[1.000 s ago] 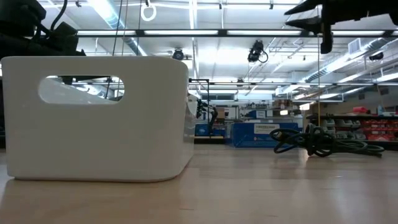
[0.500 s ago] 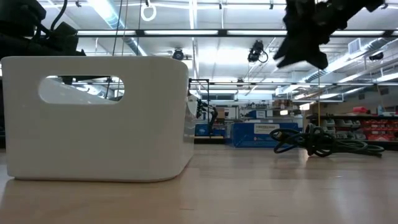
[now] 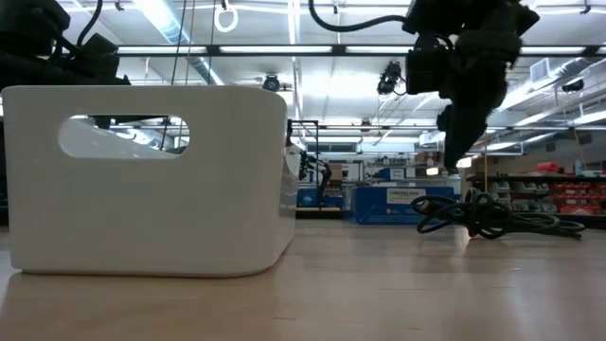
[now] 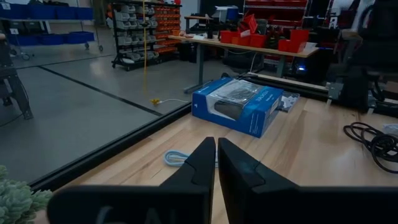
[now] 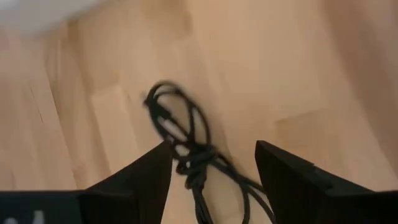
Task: Pick and place USB-C Cables
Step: Put the black charger cable into the white bin
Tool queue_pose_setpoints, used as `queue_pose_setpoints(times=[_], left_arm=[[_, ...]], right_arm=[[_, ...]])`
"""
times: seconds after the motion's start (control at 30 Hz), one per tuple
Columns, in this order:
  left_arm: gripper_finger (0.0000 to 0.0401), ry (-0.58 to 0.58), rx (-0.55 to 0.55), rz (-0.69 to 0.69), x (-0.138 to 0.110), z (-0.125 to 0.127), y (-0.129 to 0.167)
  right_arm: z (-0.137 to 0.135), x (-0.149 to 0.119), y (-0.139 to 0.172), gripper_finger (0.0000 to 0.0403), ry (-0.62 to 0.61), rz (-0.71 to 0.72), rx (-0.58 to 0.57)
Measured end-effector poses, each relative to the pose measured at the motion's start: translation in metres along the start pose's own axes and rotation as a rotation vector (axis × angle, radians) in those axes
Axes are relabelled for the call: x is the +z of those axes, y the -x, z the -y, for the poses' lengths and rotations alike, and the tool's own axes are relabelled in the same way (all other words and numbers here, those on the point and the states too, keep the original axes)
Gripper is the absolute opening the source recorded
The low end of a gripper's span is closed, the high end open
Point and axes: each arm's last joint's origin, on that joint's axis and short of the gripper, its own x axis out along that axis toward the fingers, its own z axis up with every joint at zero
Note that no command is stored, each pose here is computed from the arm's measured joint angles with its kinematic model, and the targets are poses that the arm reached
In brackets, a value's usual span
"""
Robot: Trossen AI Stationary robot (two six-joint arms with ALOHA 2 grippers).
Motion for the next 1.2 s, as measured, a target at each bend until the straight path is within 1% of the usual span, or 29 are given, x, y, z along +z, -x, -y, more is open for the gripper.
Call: queue_pose_setpoints(times=[0.17,0.3,0.4,0.57,0.73,0.8,0.9,1.2], left_arm=[[0.0025,0.0,0.0,0.0,0.0,0.0,0.0],[0.0025,0.0,0.0,0.0,0.0,0.0,0.0],[0.0025,0.0,0.0,0.0,0.0,0.0,0.0],[0.0025,0.0,0.001,0.0,0.0,0.0,0.0],[0.0025,0.0,0.0,0.0,0.0,0.0,0.0],[0.0025,0.0,0.0,0.0,0.0,0.0,0.0],[0.0025,0.0,0.0,0.0,0.0,0.0,0.0],[0.0025,0.0,0.0,0.0,0.0,0.0,0.0]], right_arm=[[-0.026,0.0,-0.016,0.0236,0.189,-0.06,-0.001],[-0.043,-0.004,-0.023,0.0236,0.324,-0.078,-0.077],[-0.05,-0.009,-0.032,0.0236,0.392,-0.097,-0.147],[-0.054,-0.014,-0.05,0.0235,0.428,-0.15,-0.179],[-0.052,-0.016,-0.061,0.0225,0.392,-0.181,-0.218],[-0.051,-0.016,-0.061,0.0209,0.387,-0.181,-0.228],[-0.051,-0.016,-0.061,0.0175,0.389,-0.172,-0.243],[-0.05,-0.015,-0.061,0.0041,0.411,-0.171,-0.245]])
